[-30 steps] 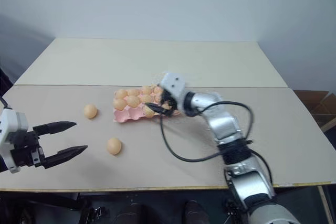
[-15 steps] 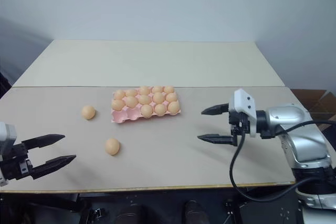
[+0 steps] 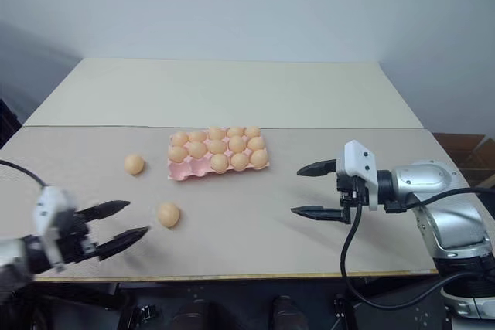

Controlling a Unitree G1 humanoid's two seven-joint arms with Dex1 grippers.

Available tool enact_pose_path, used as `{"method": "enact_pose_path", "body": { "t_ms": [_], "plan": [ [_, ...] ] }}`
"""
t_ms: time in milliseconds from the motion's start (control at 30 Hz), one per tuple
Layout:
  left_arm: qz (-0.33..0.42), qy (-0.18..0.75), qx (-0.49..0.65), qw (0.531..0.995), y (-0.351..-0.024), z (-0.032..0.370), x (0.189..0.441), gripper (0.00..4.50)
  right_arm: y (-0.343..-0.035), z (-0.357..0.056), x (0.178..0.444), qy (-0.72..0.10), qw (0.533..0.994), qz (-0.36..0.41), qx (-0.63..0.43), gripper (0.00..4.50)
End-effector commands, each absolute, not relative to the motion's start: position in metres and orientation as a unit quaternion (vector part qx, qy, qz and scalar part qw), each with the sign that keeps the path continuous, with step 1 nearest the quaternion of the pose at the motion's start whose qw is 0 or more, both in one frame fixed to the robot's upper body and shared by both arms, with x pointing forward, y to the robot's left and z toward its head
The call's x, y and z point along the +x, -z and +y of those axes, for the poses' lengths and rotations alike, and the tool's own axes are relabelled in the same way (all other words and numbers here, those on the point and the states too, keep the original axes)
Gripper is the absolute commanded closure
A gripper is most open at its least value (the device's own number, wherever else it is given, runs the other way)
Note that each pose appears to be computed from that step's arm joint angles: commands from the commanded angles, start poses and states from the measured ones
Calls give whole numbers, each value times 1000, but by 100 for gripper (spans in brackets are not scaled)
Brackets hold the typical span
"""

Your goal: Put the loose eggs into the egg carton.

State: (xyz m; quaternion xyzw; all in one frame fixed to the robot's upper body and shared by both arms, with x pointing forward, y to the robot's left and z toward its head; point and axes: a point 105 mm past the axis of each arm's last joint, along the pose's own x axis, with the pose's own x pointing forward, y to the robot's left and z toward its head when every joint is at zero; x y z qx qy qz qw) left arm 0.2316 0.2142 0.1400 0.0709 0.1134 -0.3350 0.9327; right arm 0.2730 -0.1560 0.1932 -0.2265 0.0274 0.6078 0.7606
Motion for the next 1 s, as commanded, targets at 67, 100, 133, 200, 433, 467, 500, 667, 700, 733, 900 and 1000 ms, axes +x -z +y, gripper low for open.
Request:
{"method": "enact_pose_path", "body": {
  "t_ms": [67, 100, 133, 200, 433, 467, 500, 667, 700, 733, 900, 1000],
  "plan": [
    [95, 273, 91, 953, -132, 198, 253, 0, -207, -152, 268, -610, 756, -8, -237, 5],
    [98, 267, 88, 955, -129, 195, 256, 0, -208, -151, 267, -610, 756, -9, -237, 5],
    [103, 264, 86, 955, -125, 192, 258, 0, -208, -151, 267, -610, 756, -10, -237, 5],
    [133, 237, 81, 959, -113, 190, 264, 0, -209, -151, 267, -609, 756, -11, -238, 5],
    [181, 203, 65, 960, -96, 184, 275, 40, -213, -150, 265, -604, 760, -19, -238, 0],
    [181, 208, 66, 959, -96, 182, 275, 59, -213, -150, 265, -604, 761, -20, -238, 0],
    [181, 212, 66, 958, -97, 181, 275, 87, -213, -150, 265, -603, 761, -21, -238, 0],
    [178, 219, 69, 957, -103, 181, 272, 228, -214, -152, 267, -594, 770, -24, -233, 0],
    [174, 221, 77, 957, -107, 184, 272, 228, -214, -152, 266, -594, 770, -24, -233, 0],
    [170, 226, 92, 955, -112, 186, 271, 228, -214, -152, 266, -594, 769, -23, -233, 0],
    [110, 262, 125, 951, -158, 182, 280, 228, -212, -149, 266, -597, 769, -25, -228, 0],
    [80, 278, 107, 951, -175, 173, 297, 228, -212, -144, 267, -599, 767, -29, -227, 0]
  ]
}}
